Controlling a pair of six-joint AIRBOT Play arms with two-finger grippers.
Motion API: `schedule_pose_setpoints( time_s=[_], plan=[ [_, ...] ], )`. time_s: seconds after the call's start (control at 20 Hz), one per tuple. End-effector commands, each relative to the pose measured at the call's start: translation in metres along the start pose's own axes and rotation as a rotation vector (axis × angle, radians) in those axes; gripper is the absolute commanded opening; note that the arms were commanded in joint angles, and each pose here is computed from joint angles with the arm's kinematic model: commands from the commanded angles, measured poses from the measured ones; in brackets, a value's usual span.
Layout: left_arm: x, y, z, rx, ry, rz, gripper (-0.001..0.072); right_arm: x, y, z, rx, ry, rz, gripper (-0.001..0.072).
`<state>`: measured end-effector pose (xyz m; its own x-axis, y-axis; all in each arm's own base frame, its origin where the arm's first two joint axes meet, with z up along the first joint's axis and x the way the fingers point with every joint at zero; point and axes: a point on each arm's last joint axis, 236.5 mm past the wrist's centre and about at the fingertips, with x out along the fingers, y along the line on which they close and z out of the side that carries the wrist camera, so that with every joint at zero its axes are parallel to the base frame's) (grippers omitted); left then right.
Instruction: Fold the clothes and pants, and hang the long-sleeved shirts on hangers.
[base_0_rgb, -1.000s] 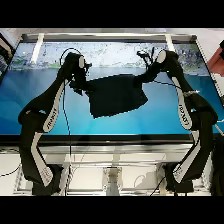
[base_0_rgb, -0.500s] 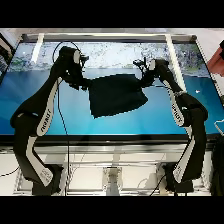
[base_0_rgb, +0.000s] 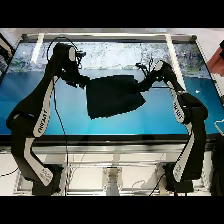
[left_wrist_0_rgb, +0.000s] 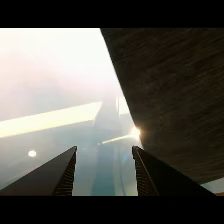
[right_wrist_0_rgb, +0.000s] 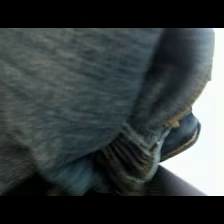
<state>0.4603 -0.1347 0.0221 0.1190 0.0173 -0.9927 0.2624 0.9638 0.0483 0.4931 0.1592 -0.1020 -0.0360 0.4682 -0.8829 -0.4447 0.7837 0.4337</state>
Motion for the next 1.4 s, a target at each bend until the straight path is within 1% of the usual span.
schedule_pose_setpoints(
  time_s=[0.0, 0.05, 0.2, 0.3, 0.45, 0.65, 0.8, 1.0, 1.1, 1.2, 1.35],
  plan=[
    [0.0, 0.001, 0.0, -0.001, -0.001, 0.0, 0.0422, 0.001, 0.024, 0.003, -0.005, -0.009, 0.093, 0.0183],
    [0.0, 0.001, 0.0, -0.001, -0.001, 0.0, 0.0422, 0.0, 0.026, 0.002, -0.001, -0.007, 0.104, 0.0026],
    [0.0, 0.001, 0.0, -0.002, -0.001, 0.0, 0.0422, -0.009, 0.018, 0.003, 0.017, -0.023, 0.094, 0.0021],
    [0.0, 0.0, 0.0, -0.001, -0.001, 0.0, 0.0422, -0.024, -0.001, 0.002, 0.058, -0.05, 0.08, 0.0021],
    [0.0, 0.0, 0.0, -0.001, -0.001, 0.0, 0.0422, -0.06, -0.063, -0.019, 0.19, -0.075, -0.006, 0.002],
    [0.0, 0.0, 0.0, -0.001, -0.001, 0.0, 0.0422, -0.121, -0.16, -0.08, 0.402, -0.104, -0.129, 0.002],
    [0.0, 0.0, 0.0, -0.001, -0.001, 0.0, 0.0422, -0.164, -0.223, -0.147, 0.583, -0.119, -0.189, 0.002],
    [0.0, 0.0, 0.0, -0.001, -0.001, 0.0, 0.0422, -0.223, -0.292, -0.27, 0.859, -0.102, -0.342, 0.002],
    [0.0, 0.0, 0.0, -0.001, -0.001, 0.0, 0.0422, -0.255, -0.309, -0.33, 0.997, -0.119, -0.404, 0.002],
    [0.0, 0.0, 0.0, -0.001, -0.001, 0.0, 0.0422, -0.282, -0.315, -0.38, 1.133, -0.163, -0.431, 0.002],
    [0.0, 0.0, 0.0, -0.001, -0.001, 0.0, 0.0422, -0.31, -0.311, -0.437, 1.324, -0.234, -0.443, 0.0021]
  ],
)
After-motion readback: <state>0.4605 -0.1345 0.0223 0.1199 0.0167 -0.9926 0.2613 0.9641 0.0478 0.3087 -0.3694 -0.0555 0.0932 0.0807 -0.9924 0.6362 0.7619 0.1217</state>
